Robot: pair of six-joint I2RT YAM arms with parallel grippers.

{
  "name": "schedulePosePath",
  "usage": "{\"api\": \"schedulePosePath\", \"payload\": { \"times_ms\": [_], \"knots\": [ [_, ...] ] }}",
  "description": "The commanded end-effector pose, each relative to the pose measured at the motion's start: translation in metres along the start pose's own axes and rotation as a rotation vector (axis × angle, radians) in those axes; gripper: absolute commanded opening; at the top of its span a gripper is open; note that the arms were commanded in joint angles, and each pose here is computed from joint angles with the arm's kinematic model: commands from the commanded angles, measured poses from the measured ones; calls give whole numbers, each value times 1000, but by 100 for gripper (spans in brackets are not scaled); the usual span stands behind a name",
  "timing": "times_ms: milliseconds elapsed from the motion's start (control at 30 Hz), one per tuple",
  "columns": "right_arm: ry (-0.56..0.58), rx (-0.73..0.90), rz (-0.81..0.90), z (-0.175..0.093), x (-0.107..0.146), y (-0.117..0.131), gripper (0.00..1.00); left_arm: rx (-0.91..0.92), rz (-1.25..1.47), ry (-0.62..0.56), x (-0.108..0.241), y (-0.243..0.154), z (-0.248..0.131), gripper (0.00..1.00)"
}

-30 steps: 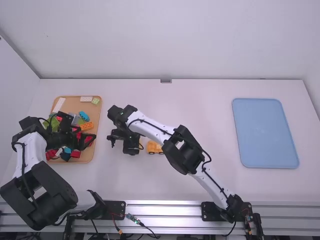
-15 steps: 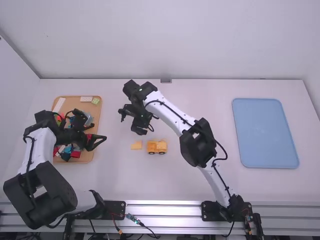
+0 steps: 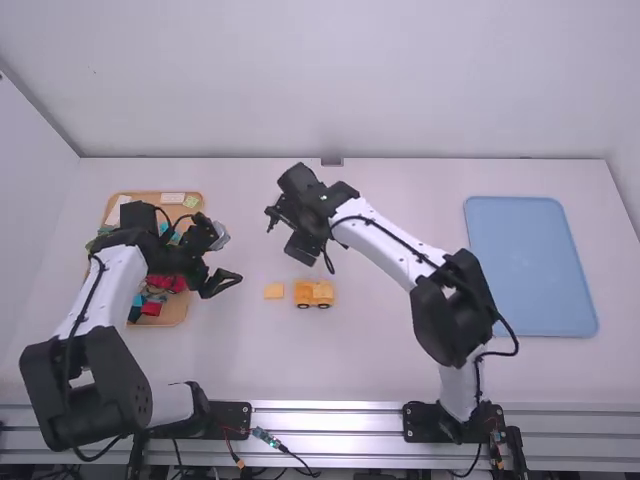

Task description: Assemble lego blocks to make yellow taxi

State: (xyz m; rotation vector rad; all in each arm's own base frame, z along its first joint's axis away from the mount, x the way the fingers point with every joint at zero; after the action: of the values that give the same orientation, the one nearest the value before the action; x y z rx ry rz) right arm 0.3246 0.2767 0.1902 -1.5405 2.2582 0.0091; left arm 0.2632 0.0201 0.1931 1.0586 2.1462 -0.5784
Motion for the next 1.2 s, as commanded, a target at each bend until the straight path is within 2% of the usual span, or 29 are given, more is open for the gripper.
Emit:
{"api": "schedulePosePath", "payload": {
  "times_ms": [0,67,167,267,367,633,700,833,933,1167],
  "knots": [
    [-72,-38,-43,-20,19,3,99,45,19,-65,-10,-10,2,99],
    [-116,-65,-64,-19,30,6,99,67,22,-103,-14,-12,3,99],
    [-192,-90,-56,-14,62,3,99,95,-21,-153,-17,-14,1,99],
    [-250,-122,-41,-8,81,3,99,112,-55,-181,-19,-15,0,99],
    [-328,-198,-97,0,100,6,99,119,-18,-193,-22,-16,2,99],
    [-486,-315,-70,19,140,11,99,179,362,-202,-5,-39,35,99],
    [-497,-315,-63,22,146,13,99,179,401,-210,1,-42,44,99],
    [-542,-327,-67,29,151,22,99,175,407,-302,18,-44,69,99],
    [-575,-331,-135,31,151,30,99,172,372,-330,30,-43,81,99],
    [-701,-369,-233,38,141,54,99,197,289,-316,45,-29,104,99]
  ]
}}
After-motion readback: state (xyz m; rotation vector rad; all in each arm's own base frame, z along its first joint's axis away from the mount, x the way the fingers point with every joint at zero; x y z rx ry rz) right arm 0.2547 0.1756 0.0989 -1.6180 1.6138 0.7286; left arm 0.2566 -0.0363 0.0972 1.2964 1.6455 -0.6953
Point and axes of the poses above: each hand's point on the last joint's axis, 136 mm out from that joint toward the fingers, its own z axis out along the fingers, its own y axis along the line the jaws close on, x = y × z, the point moved 9 cm from there along -z, back along the fingers, and after that the axes turned 1 degree about -z, right-handed, at the moved point
